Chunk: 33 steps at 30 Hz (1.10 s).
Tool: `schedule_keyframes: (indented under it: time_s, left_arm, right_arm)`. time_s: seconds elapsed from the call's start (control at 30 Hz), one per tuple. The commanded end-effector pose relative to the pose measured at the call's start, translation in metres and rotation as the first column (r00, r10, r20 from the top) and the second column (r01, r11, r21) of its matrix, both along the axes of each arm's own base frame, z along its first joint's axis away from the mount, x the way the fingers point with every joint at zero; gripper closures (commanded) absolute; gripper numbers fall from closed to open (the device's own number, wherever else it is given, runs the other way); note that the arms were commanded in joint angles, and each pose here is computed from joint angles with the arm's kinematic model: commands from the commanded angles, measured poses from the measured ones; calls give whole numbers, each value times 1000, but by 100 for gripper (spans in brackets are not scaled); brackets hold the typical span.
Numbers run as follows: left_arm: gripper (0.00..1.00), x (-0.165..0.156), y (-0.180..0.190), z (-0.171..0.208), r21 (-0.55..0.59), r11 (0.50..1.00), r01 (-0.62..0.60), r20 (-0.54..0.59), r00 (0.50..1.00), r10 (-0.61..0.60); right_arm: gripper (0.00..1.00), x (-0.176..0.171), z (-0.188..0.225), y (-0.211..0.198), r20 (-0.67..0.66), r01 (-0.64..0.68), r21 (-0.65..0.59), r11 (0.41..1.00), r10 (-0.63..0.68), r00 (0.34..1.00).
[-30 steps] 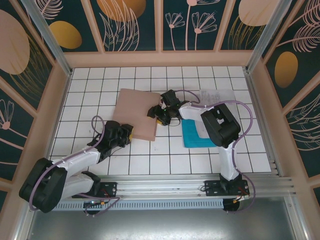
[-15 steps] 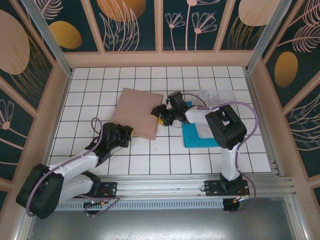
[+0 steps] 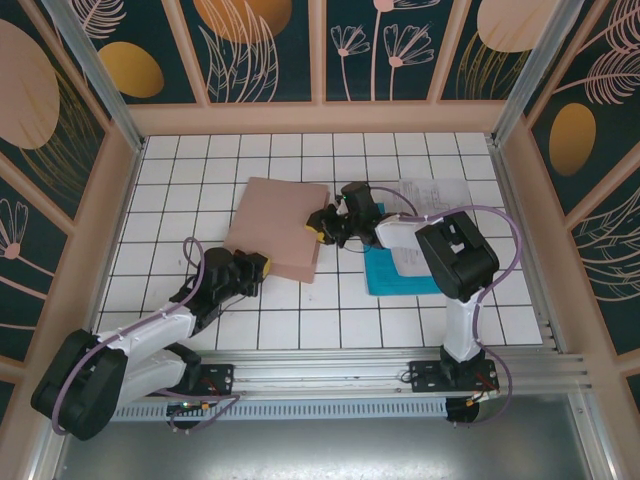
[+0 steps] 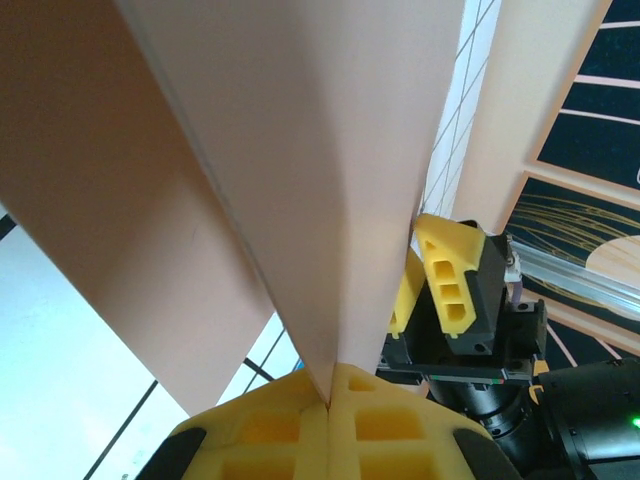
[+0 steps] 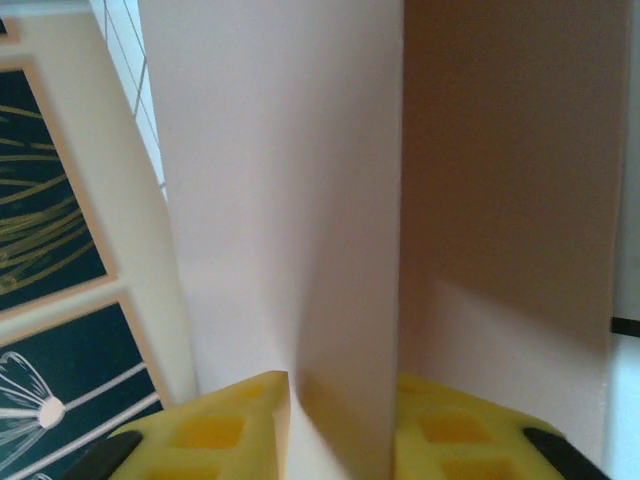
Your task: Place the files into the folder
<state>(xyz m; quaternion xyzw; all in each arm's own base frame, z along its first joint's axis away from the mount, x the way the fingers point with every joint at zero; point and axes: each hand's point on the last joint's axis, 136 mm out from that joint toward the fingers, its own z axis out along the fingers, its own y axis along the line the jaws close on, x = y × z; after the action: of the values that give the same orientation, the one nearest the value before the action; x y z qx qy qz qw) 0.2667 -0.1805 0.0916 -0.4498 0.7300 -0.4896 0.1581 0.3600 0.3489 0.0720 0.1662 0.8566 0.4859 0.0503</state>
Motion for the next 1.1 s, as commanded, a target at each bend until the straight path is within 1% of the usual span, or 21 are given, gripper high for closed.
schedule_keyframes:
  time_s: [0.0,0.03,0.07,0.1,0.13,0.23,0.3,0.33,0.47,0.57,0.67,0.77,0.83,0.9,0.93,1.0,1.07]
  left_arm:
    - [100,-7,-6,0,-14,999,44,-9,999,-44]
    - [100,-7,-5,-2,1,999,46,-19,999,-46]
    - [94,-7,-5,-2,15,999,49,-21,999,-49]
    - [86,-8,-5,-2,24,998,53,-24,998,-53]
    - [75,-8,-5,-2,38,997,60,-28,998,-59]
    - [51,-8,-4,2,115,988,102,-38,994,-98]
    - [44,-7,-2,8,207,968,142,-42,990,-136]
    - [42,-5,-1,13,254,953,164,-39,987,-159]
    - [39,1,0,35,409,878,249,-17,964,-266]
    - [40,10,-7,55,506,798,326,19,921,-389]
    - [40,19,-24,79,591,707,389,79,844,-530]
    - [42,22,-45,89,693,575,436,78,747,-661]
    - [45,22,-62,90,758,470,452,47,681,-731]
    - [47,22,-76,85,816,369,445,0,639,-770]
    - [47,22,-83,82,842,321,434,-24,624,-781]
    - [46,23,-94,83,884,255,392,-43,611,-790]
    - [44,23,-103,85,914,208,349,-50,604,-795]
  right_arm:
    - [94,2,16,-1,48,-13,16,1000,12,999]
    - [100,2,14,-2,51,-13,4,1000,12,999]
    - [100,2,12,-2,49,-15,-6,1000,15,999]
    - [100,1,12,-3,51,-17,-9,1000,17,999]
    - [100,1,12,-3,51,-17,-11,1000,18,999]
    - [100,0,11,-6,50,-13,-17,1000,13,999]
    - [100,2,12,-6,54,-14,-31,999,15,998]
    - [100,2,13,-7,51,-16,-41,999,18,999]
    - [100,5,14,-9,54,-28,-97,995,33,998]
    - [100,7,16,-12,53,-31,-134,991,38,998]
    - [100,9,21,-14,58,-36,-163,986,46,997]
    - [100,10,24,-15,57,-49,-186,981,60,997]
    - [100,11,26,-14,49,-65,-200,978,76,996]
    - [100,12,28,-14,47,-74,-207,976,86,995]
    - [100,13,29,-13,46,-77,-209,975,89,995]
    - [100,14,29,-14,39,-80,-210,974,90,995]
    - [100,15,30,-15,33,-79,-208,975,88,996]
